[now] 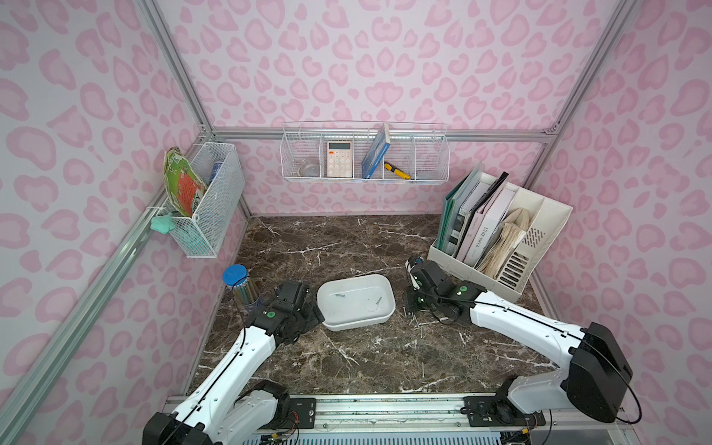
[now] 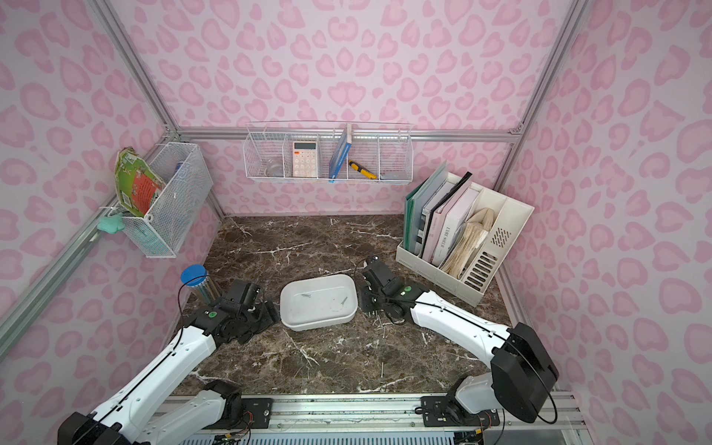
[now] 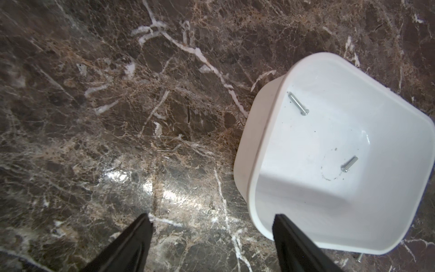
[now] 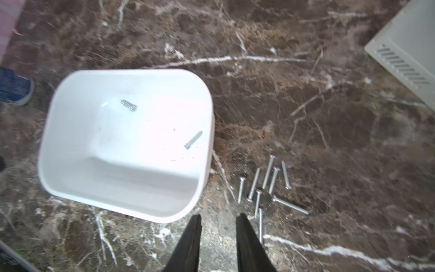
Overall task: Take out the screws from the storage box
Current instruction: Place the screw at the center of the board, then pick up the screw from the storage box.
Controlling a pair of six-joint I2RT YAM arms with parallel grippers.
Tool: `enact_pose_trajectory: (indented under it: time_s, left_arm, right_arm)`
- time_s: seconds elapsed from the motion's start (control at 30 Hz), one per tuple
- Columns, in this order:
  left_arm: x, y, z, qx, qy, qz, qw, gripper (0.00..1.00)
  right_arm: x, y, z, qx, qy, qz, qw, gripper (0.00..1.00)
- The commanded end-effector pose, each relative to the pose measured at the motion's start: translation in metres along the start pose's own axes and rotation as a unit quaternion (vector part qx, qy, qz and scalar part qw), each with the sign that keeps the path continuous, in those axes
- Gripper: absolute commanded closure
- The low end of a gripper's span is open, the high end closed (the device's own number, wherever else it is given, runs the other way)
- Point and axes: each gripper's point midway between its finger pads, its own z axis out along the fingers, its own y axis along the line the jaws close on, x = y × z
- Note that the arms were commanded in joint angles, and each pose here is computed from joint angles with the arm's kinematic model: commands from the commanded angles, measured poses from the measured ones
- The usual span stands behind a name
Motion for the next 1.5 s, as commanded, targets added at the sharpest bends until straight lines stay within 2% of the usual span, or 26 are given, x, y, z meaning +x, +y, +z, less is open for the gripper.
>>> enact_pose_trajectory:
  time_s: [0.0,0.1,0.23,0.43,0.77,1.17,1.37,1.47]
  left_arm:
    - [0.003,0.005,-0.001,-0.006,0.003,-0.009,1.000,0.15]
    - [0.005,0.006,-0.001,-0.002,0.001,-0.009,1.000,0.15]
    - [0.005,0.011,-0.003,-0.014,0.000,-0.002,1.000,0.15]
    - [0.008,0.014,-0.002,-0.013,0.000,-0.009,1.000,0.15]
    - [0.014,0.019,0.005,-0.026,0.012,-0.014,1.000,0.15]
    - [0.016,0.023,0.003,-0.032,0.012,-0.016,0.999,0.15]
    - [0.017,0.026,0.000,-0.029,0.008,-0.021,0.999,0.15]
    - [0.018,0.028,0.000,-0.032,0.006,-0.021,0.999,0.14]
  right_arm:
    - [-0.028,0.039,0.007,-0.068,-0.028,-0.033,0.997,0.66]
    - [-0.040,0.074,0.028,-0.060,-0.027,-0.094,0.993,0.66]
    - [-0.039,0.113,0.071,-0.042,0.009,-0.181,0.982,0.65]
    - [-0.019,0.128,0.126,-0.022,0.043,-0.245,0.968,0.62]
    - [0.005,0.118,0.176,-0.015,0.077,-0.251,0.965,0.60]
    - [0.014,0.116,0.209,-0.016,0.091,-0.248,0.964,0.62]
    - [0.023,0.118,0.219,-0.017,0.107,-0.248,0.963,0.71]
    - [0.030,0.117,0.219,-0.012,0.114,-0.252,0.961,0.81]
